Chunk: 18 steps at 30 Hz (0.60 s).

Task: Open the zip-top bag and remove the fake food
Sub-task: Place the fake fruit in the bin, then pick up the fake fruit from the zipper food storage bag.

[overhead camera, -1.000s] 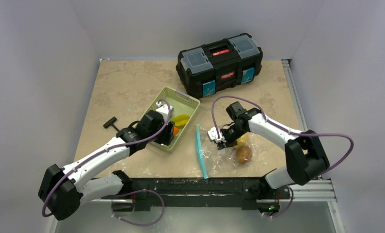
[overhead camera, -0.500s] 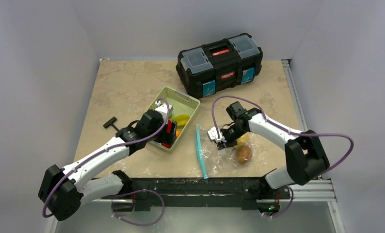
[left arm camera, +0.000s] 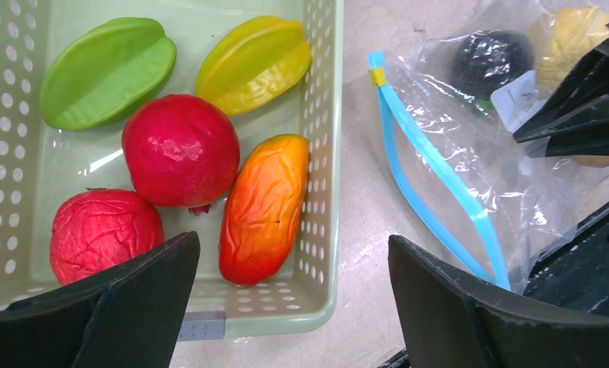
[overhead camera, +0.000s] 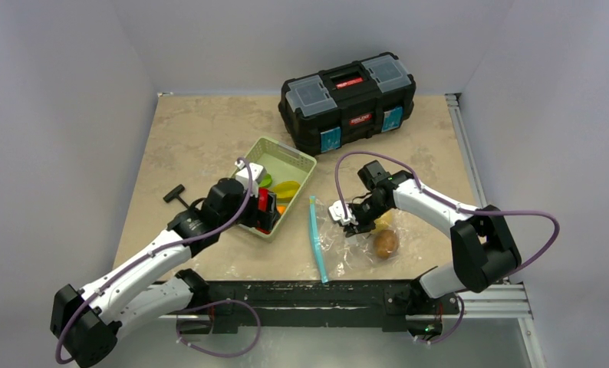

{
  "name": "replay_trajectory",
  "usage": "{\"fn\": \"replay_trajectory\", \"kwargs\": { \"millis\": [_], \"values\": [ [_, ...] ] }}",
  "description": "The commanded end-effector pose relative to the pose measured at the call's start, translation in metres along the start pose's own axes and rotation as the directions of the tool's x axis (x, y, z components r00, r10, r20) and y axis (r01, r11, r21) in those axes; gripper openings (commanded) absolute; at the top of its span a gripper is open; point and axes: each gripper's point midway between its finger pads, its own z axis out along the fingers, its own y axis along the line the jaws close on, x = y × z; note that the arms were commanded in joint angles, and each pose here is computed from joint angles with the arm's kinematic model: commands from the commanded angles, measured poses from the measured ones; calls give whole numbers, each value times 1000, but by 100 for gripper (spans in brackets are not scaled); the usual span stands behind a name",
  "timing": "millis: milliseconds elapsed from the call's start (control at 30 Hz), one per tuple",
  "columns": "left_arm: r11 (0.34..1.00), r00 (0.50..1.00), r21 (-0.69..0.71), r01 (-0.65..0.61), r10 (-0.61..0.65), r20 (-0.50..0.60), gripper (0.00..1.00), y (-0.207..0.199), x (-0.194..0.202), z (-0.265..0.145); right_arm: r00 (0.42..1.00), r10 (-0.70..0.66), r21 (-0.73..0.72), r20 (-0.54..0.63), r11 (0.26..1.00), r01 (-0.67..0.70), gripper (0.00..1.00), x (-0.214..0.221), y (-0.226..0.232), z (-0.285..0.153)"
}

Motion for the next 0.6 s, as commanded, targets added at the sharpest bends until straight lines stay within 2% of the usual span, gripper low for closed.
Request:
{"fn": "replay_trajectory", "kwargs": {
  "millis": [0, 300, 567],
  "values": [
    [997, 996, 63, 47, -51, 68, 94, -11, -13, -3, 1000, -20, 22, 8, 1000, 20, 19, -5, -1, -5],
    [984, 992, 152, 90, -103, 79, 97, -25, -10, -6, 1000, -22, 24, 7, 999, 22, 21, -4, -1, -6],
    [969, 988, 224, 99, -122, 92, 94, -35, -4, -8, 1000, -22, 29, 8, 999, 21, 23, -5, -2, -7]
  ]
}}
